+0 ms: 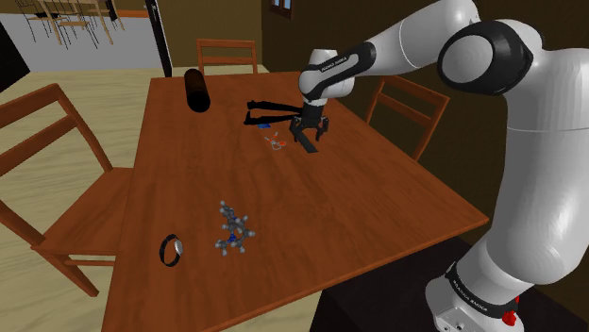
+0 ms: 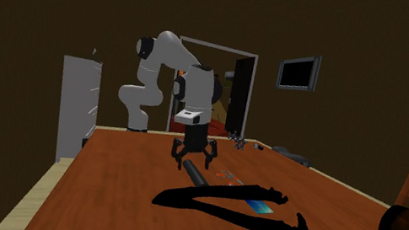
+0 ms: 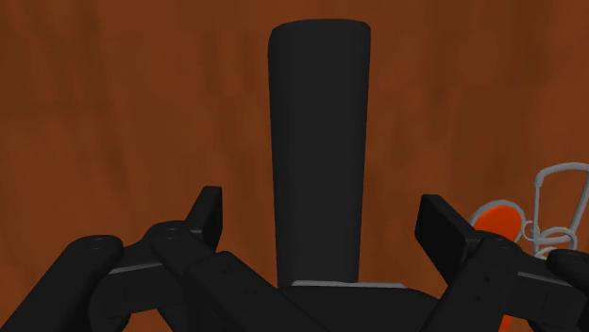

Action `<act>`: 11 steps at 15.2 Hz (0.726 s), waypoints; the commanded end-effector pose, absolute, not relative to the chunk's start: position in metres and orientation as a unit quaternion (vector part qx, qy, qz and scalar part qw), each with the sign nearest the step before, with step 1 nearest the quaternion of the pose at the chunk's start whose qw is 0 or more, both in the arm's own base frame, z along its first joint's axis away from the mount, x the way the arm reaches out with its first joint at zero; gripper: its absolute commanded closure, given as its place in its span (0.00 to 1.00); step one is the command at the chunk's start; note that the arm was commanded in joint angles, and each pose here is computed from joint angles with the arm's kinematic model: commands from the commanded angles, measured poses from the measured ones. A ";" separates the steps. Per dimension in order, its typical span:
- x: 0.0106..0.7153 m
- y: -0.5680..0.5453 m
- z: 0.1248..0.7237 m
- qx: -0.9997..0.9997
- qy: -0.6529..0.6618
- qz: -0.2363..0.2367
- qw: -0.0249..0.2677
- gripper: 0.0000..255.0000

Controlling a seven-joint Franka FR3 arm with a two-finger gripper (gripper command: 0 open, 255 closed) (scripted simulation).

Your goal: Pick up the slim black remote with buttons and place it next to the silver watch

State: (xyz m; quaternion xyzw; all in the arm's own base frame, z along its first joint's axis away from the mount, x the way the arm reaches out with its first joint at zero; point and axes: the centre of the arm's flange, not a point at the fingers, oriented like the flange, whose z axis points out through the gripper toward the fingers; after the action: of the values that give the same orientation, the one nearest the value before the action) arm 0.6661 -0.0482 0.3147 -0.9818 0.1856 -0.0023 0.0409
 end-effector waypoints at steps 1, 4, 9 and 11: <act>0.666 -0.048 0.315 -0.982 0.186 -0.002 0.041 0.00; 0.666 -0.048 0.315 -0.982 0.186 -0.002 0.041 1.00; 0.666 -0.047 0.315 -0.982 0.186 -0.002 0.041 1.00; 0.666 -0.048 0.315 -0.982 0.186 -0.002 0.041 1.00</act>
State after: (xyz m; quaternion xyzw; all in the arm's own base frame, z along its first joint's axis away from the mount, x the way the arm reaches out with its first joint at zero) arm 0.6661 -0.0492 0.3165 -0.9817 0.1863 -0.0036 0.0405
